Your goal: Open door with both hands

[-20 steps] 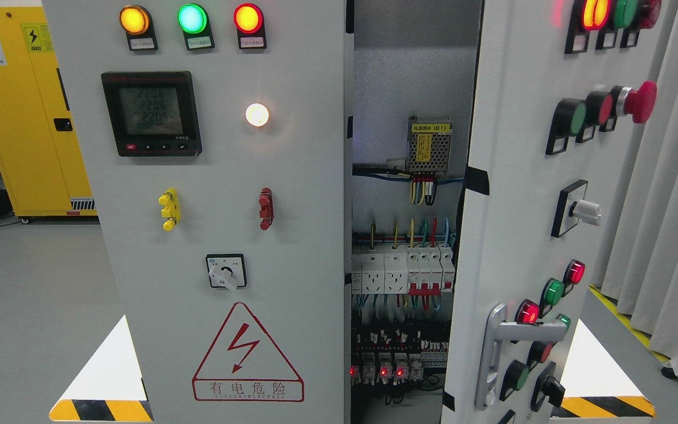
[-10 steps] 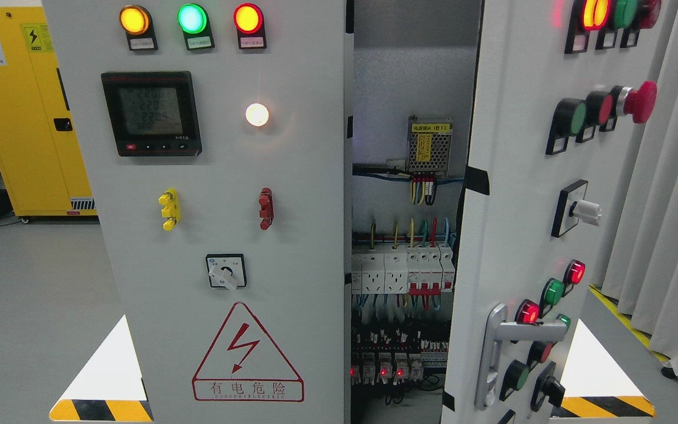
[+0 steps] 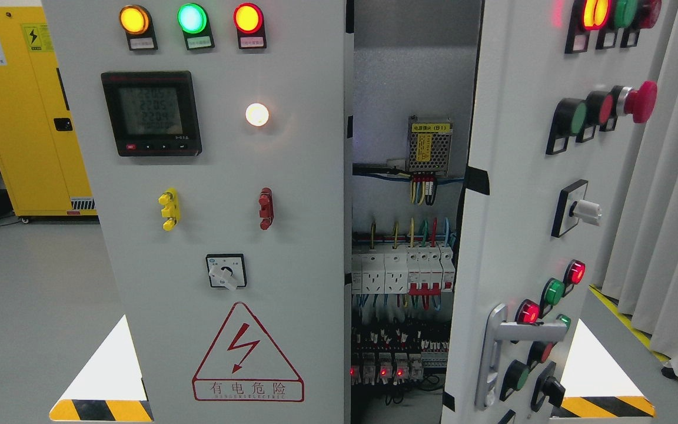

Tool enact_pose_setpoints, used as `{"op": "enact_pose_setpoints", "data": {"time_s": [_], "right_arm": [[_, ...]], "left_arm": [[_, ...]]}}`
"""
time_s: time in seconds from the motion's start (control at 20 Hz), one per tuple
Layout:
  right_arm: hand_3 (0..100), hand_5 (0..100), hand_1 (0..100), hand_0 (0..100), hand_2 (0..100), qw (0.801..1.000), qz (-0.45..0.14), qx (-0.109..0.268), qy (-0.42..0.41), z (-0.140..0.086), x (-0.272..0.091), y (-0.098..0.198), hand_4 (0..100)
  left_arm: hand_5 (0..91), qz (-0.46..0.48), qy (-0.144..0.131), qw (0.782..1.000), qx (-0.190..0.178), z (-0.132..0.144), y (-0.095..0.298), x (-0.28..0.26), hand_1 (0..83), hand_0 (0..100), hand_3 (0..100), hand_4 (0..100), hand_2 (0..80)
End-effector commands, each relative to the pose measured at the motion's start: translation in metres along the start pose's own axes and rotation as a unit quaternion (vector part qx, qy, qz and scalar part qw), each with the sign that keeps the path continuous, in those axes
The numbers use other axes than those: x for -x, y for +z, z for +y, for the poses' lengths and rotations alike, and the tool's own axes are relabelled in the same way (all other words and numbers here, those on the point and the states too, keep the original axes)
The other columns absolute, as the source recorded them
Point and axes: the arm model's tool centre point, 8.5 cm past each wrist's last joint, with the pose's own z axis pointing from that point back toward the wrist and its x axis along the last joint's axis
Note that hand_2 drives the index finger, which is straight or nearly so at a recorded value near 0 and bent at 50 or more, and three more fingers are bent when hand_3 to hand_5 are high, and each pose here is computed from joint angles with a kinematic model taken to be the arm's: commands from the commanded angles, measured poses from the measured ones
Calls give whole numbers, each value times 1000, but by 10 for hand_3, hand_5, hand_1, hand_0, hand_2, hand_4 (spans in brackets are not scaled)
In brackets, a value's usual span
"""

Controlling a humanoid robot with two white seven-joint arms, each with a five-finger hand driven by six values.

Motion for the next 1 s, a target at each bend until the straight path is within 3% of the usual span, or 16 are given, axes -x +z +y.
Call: {"op": "enact_pose_setpoints", "data": {"time_s": [0.0, 0.1, 0.25, 0.4, 0.6, 0.8, 0.95], "right_arm": [[0, 0, 500, 0, 40, 1000, -14, -1, 0, -1, -17, 1, 0], [0, 0, 500, 0, 40, 1000, -13, 0, 0, 0, -17, 1, 0], [0, 0, 500, 0, 40, 1000, -10, 0, 0, -1, -15, 1, 0], [0, 0, 500, 0, 40, 1000, -9, 1, 0, -1, -15, 1, 0], [0, 0, 500, 0, 40, 1000, -9, 1, 0, -1, -15, 1, 0], [0, 0, 500, 0, 40, 1000, -10, 0, 0, -1, -15, 1, 0], [0, 0, 500, 0, 40, 1000, -11, -3, 0, 1, -16, 1, 0]], "left_arm": [[0, -164, -145, 975, 40, 25, 35, -143, 556, 120, 0, 0, 0], [0, -203, -172, 963, 43, 27, 51, -177, 556, 120, 0, 0, 0], [0, -265, -190, 943, 67, 27, 81, -223, 556, 120, 0, 0, 0], [0, -291, -228, 920, 126, 15, 107, -252, 556, 120, 0, 0, 0], [0, -297, -300, 887, 187, -17, 132, -279, 556, 120, 0, 0, 0], [0, -324, -314, 857, 248, -51, 160, -306, 556, 120, 0, 0, 0], [0, -324, -281, 850, 306, -80, 181, -326, 556, 120, 0, 0, 0]]}}
